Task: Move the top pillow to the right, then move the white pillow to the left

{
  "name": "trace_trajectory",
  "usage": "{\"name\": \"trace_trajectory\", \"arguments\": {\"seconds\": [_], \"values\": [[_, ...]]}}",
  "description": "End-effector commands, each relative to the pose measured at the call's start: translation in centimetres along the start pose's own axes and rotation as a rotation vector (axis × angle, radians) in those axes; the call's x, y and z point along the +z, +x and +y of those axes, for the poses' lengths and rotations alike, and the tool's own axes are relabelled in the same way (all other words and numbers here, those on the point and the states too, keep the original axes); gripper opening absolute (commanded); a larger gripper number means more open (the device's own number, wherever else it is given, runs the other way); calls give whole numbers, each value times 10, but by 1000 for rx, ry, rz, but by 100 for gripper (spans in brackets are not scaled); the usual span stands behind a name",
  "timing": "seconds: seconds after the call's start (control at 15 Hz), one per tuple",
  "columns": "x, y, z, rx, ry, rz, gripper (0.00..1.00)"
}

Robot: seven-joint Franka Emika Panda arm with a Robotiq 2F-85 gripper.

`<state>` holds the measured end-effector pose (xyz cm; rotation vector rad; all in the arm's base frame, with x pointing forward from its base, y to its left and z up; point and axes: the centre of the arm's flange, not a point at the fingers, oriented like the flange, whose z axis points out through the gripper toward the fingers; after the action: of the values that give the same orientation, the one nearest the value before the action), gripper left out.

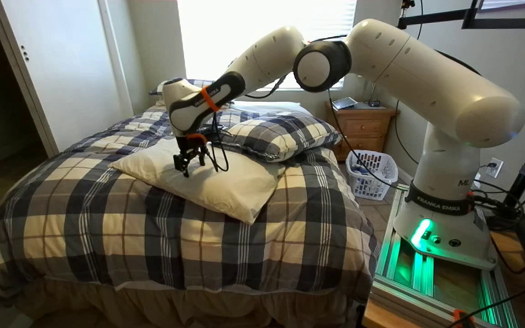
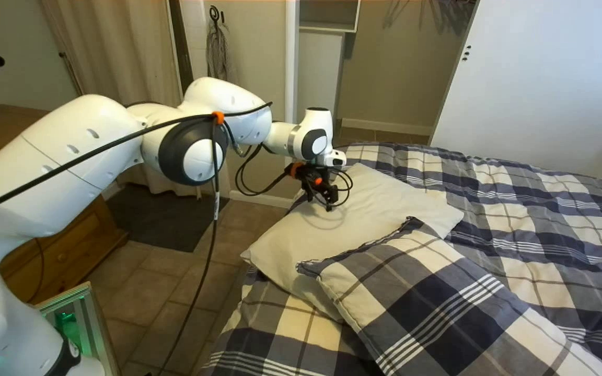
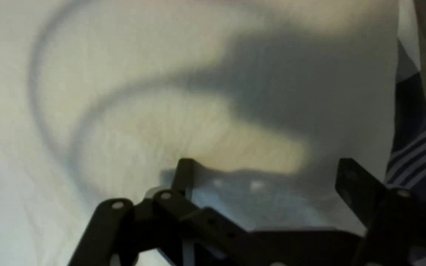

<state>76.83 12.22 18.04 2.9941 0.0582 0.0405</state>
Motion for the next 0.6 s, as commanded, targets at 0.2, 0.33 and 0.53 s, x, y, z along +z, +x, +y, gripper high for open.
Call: {"name": "trace_trajectory", "arguments": {"seconds": [0.2, 0.33, 0.53], "values": [[16, 28, 0, -18, -24, -105, 51], [15, 32, 4, -24, -27, -100, 37], [14, 36, 6, -34, -30, -81, 17]]}}
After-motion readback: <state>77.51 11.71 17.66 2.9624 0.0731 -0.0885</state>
